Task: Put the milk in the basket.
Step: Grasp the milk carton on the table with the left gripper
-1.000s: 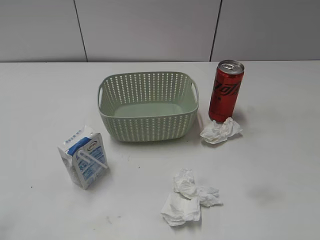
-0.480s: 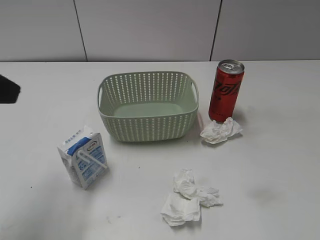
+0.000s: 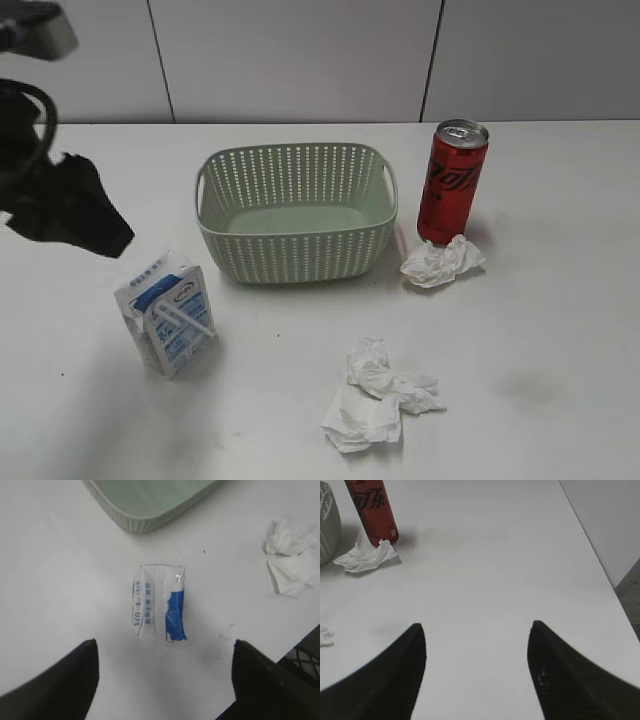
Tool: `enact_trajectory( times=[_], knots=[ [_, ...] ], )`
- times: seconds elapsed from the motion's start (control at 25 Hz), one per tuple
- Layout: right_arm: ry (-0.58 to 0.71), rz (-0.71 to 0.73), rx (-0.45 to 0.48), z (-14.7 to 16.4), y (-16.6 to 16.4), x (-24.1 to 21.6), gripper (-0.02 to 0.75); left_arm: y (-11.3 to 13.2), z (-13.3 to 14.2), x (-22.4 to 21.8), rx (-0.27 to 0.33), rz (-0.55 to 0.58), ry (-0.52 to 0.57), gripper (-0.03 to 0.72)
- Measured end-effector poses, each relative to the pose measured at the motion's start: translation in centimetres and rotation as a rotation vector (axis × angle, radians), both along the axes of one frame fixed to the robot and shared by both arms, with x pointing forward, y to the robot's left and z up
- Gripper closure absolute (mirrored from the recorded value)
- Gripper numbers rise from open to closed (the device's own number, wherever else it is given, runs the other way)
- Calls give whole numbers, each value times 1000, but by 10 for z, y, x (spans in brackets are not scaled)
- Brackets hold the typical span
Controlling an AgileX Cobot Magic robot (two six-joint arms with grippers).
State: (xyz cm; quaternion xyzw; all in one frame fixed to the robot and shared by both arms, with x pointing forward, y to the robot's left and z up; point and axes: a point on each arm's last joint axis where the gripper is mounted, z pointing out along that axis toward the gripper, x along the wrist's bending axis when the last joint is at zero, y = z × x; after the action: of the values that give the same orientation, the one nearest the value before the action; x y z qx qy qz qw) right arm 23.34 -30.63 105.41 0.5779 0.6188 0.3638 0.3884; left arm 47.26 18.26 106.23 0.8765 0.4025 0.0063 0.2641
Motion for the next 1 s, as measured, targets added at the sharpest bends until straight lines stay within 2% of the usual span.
enact_trajectory(
  times=[0.12, 0.24, 0.48, 0.64, 0.76, 0.84, 0.96, 1.0],
  knots=[
    [0, 0, 0, 0, 0, 0, 238, -16, -21, 8, 66, -58, 19, 68],
    [0, 0, 0, 0, 0, 0, 238, -26, -45, 20, 102, -70, 49, 68],
    [0, 0, 0, 0, 0, 0, 238, -33, -91, 36, 176, -79, 149, 68],
    [0, 0, 0, 0, 0, 0, 238, -35, -111, 40, 203, -107, 193, 77],
    [0, 0, 0, 0, 0, 0, 238, -35, -114, 41, 210, -133, 191, 136],
    [0, 0, 0, 0, 0, 0, 238, -35, -114, 41, 210, -138, 191, 210],
    [0, 0, 0, 0, 0, 0, 238, -35, -108, 39, 207, -146, 174, 375],
    [0, 0, 0, 0, 0, 0, 238, -34, -104, 39, 205, -147, 163, 373]
  ],
)
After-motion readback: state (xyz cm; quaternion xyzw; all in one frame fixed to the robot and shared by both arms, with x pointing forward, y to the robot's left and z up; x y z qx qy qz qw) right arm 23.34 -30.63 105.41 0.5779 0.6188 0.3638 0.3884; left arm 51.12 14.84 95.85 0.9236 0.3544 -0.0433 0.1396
